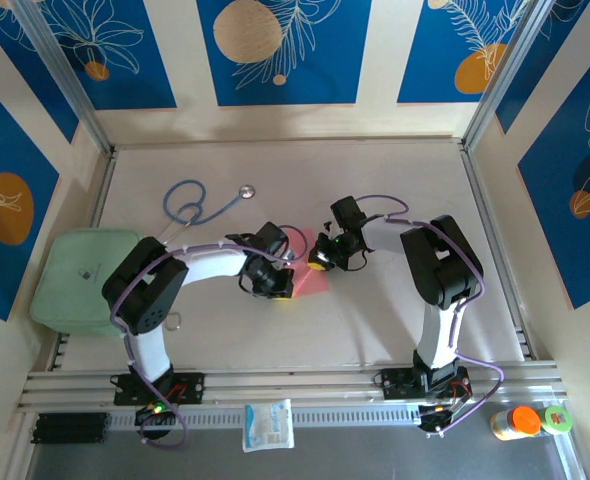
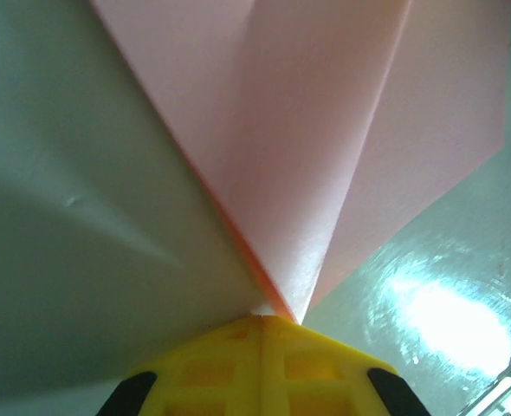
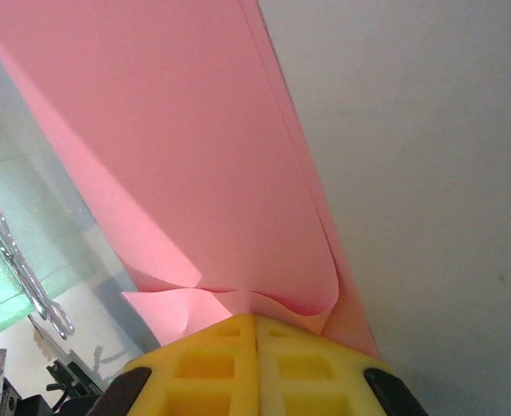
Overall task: Fold a paper plane with a square sheet of paper (pick it up from the middle)
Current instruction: Fold the triangle a second time at the center of the table.
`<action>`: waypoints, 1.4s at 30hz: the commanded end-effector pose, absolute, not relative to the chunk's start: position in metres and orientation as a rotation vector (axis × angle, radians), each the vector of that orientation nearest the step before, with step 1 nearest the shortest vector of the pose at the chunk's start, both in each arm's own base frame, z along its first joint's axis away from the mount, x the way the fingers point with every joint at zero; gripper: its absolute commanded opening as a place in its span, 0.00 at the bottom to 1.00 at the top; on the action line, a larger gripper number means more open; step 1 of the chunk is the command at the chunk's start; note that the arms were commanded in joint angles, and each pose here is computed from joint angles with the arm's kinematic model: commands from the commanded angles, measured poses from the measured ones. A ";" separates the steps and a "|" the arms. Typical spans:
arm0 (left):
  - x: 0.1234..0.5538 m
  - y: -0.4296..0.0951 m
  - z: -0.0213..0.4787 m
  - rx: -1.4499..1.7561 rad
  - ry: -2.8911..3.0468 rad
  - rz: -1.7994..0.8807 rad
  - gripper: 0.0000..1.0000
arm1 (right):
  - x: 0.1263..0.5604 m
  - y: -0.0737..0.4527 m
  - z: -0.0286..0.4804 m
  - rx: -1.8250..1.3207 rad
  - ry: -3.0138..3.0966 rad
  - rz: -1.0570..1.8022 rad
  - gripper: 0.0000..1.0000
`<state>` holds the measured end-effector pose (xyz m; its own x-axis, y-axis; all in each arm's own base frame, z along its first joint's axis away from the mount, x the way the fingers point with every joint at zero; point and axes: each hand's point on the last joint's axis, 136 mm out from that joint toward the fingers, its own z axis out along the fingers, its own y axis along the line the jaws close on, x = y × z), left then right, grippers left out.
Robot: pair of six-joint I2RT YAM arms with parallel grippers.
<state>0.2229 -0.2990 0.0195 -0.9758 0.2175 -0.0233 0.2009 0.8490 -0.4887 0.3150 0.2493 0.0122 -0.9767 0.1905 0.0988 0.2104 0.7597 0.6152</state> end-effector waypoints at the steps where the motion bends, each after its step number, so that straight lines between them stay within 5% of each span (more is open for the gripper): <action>1: 0.217 -0.289 0.035 -0.367 -3.004 0.711 0.03 | 0.287 0.208 -0.043 -0.468 -2.911 -0.650 0.07; 13: 0.253 -0.335 0.054 -0.169 -3.048 1.067 0.03 | 0.288 0.211 -0.040 -0.479 -2.908 -0.681 0.07; 23: 0.248 -0.316 0.018 -0.111 -3.074 0.858 0.00 | 0.293 0.215 -0.032 -0.460 -2.917 -0.734 0.07; 31: 0.239 -0.307 0.003 -0.107 -3.057 0.783 0.00 | 0.312 0.234 0.024 -0.284 -3.002 -1.001 0.09; 42: 0.240 -0.308 0.003 -0.105 -3.053 0.797 0.00 | 0.285 0.246 0.036 -0.186 -3.006 -1.041 0.11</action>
